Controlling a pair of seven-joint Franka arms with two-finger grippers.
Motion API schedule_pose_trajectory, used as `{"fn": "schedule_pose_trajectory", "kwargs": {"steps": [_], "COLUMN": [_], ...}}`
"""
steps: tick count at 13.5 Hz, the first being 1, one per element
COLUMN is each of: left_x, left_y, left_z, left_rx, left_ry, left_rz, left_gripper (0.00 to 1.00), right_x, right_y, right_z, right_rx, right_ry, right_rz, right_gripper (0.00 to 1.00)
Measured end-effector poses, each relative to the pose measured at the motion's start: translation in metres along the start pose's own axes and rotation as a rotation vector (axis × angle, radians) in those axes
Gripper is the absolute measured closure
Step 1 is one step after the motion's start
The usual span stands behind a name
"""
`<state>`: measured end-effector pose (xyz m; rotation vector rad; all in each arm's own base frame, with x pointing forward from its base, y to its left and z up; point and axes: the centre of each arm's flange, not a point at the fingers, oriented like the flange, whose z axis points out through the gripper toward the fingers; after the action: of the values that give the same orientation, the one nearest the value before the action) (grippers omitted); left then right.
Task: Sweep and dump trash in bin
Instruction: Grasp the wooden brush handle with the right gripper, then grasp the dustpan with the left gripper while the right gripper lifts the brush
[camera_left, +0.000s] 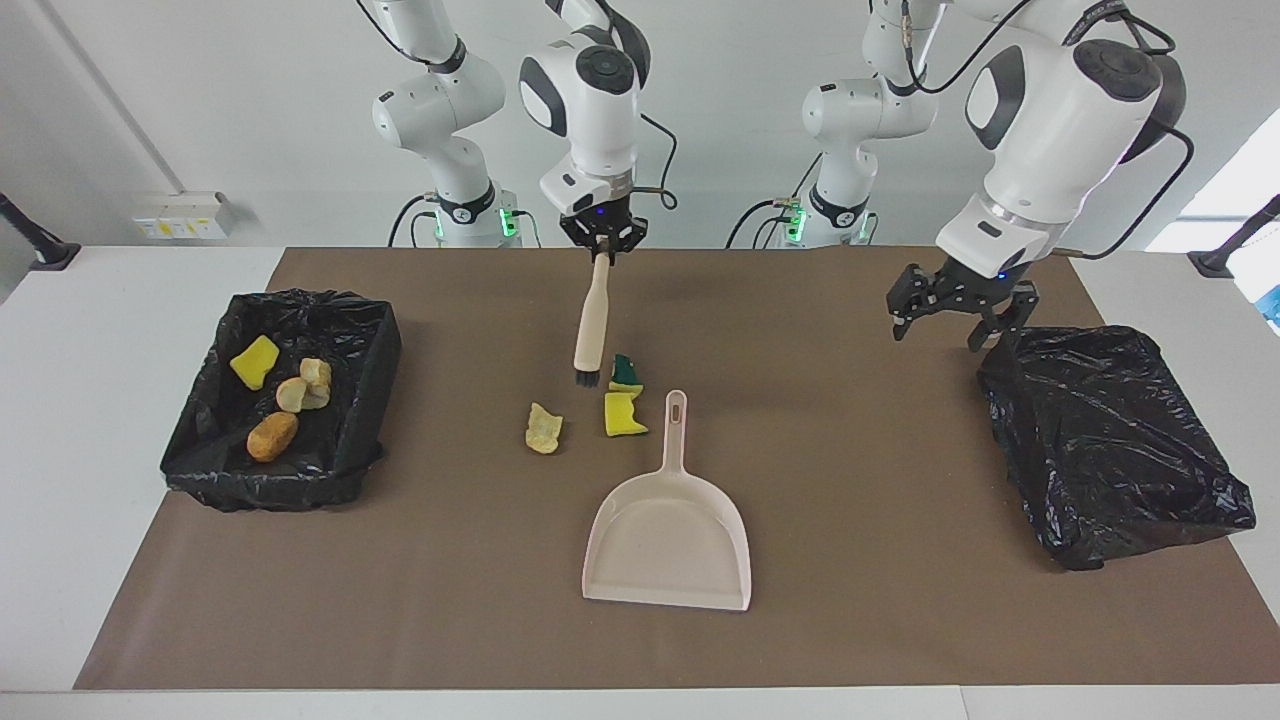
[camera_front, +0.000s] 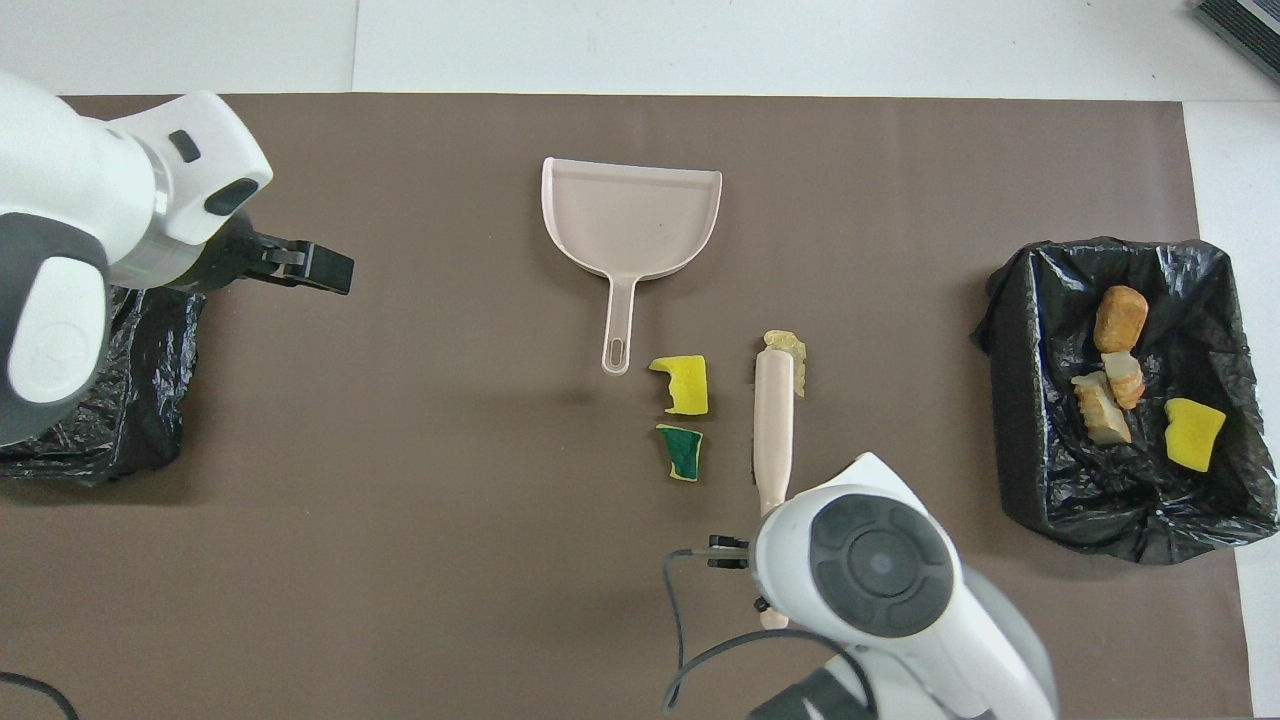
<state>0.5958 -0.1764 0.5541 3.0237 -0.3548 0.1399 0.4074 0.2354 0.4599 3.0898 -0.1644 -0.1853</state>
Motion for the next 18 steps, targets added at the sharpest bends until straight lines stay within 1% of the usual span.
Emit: {"fn": "schedule_pose_trajectory", "kwargs": {"steps": [3, 6, 8, 9, 10, 11, 12, 13, 14, 16, 18], "left_x": [0.015, 0.019, 0.017, 0.018, 0.019, 0.019, 0.021, 0.024, 0.025, 0.022, 0.023], "left_y": [0.073, 0.142, 0.170, 0.182, 0.194, 0.202, 0.203, 0.200, 0.201, 0.215, 0.223], "left_z": [0.045, 0.102, 0.123, 0.131, 0.137, 0.144, 0.154, 0.167, 0.185, 0.215, 0.217], "left_rx": [-0.031, -0.019, -0.029, -0.042, -0.055, -0.062, -0.059, -0.039, -0.014, 0.005, 0.003], "left_ry": [0.004, -0.024, -0.033, -0.015, 0.009, 0.019, 0.025, 0.028, 0.025, 0.006, 0.010], "left_rz": [-0.036, -0.015, -0.007, -0.030, -0.051, -0.060, -0.061, -0.050, -0.031, 0.001, 0.009], "left_gripper": [0.00, 0.00, 0.00, 0.00, 0.00, 0.00, 0.00, 0.00, 0.00, 0.00, 0.00], "right_x": [0.042, 0.062, 0.068, 0.071, 0.075, 0.079, 0.082, 0.084, 0.085, 0.087, 0.088], "right_y": [0.077, 0.129, 0.139, 0.138, 0.136, 0.138, 0.142, 0.147, 0.150, 0.147, 0.144], "right_z": [-0.001, 0.008, 0.023, 0.037, 0.049, 0.058, 0.063, 0.065, 0.064, 0.064, 0.076], "right_rx": [0.016, 0.010, 0.016, 0.017, 0.016, 0.015, 0.016, 0.018, 0.020, 0.023, 0.025], "right_ry": [-0.012, -0.023, -0.008, -0.001, -0.004, -0.012, -0.017, -0.018, -0.013, 0.013, 0.026], "right_rz": [-0.038, -0.104, -0.120, -0.126, -0.131, -0.139, -0.146, -0.146, -0.146, -0.151, -0.156], "right_gripper": [0.74, 0.74, 0.74, 0.74, 0.74, 0.74, 0.74, 0.74, 0.74, 0.74, 0.74]}}
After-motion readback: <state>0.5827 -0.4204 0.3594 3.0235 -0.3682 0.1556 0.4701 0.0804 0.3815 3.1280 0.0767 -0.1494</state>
